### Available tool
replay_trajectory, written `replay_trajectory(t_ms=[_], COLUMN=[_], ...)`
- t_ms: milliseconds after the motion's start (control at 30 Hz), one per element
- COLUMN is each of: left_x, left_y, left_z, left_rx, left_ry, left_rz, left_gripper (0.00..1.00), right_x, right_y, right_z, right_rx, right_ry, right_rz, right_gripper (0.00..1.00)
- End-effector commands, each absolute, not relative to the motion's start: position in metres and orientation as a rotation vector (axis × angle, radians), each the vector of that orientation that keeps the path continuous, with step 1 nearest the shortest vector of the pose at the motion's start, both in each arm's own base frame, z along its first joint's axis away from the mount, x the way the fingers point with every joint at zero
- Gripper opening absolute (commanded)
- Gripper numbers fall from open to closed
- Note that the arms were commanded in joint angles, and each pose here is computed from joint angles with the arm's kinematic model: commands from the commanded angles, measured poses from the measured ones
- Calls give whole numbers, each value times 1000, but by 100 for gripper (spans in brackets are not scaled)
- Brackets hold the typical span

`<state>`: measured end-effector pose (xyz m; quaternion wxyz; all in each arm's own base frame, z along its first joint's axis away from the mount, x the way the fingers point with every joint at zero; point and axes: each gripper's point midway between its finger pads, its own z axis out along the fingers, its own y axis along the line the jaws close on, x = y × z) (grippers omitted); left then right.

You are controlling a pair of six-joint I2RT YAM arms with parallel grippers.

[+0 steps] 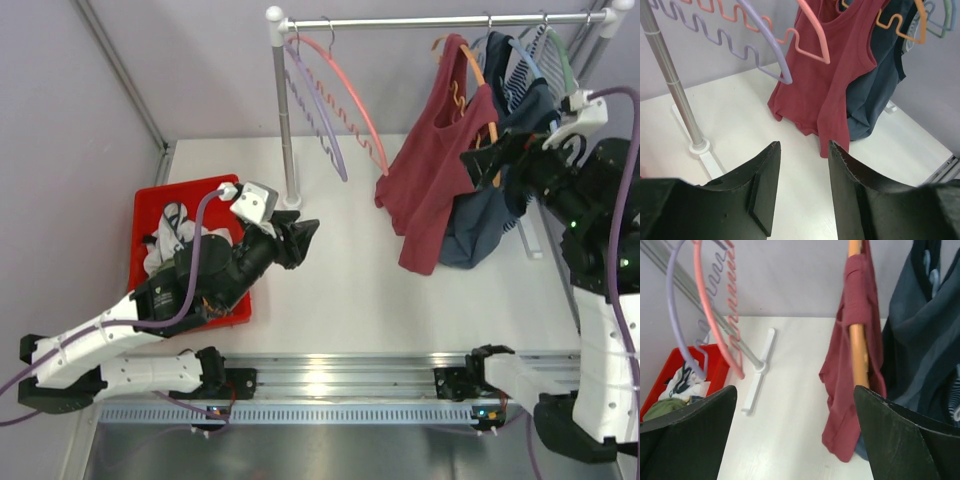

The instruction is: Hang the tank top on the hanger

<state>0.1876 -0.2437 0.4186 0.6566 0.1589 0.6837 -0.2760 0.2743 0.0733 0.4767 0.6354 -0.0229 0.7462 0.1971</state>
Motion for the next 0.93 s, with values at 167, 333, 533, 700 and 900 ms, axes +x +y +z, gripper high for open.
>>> replay_trajectory(t_ms=[167, 333, 533, 700, 900], left_x=[191, 189, 187, 188, 191], left_y=[-229, -225, -223, -222, -222], left_z=[369, 336, 279, 260, 257], left_rx=[318, 285, 278, 244, 199], left_ry=[1664, 1742, 1827, 1867, 1861], left_rz=[-543, -532, -495, -474, -472], left_gripper=[47, 46, 46, 45, 46], right_x=[214, 186, 175, 178, 186], right_y=[169, 198, 208, 202, 198], right_z=[387, 318, 253, 228, 224], right_rx=[-172, -157, -139, -139, -155], right_ry=[1865, 1924, 1973, 1993, 2004], right_rz=[663, 724, 783, 725, 640], right_gripper=[100, 100, 100, 100, 100])
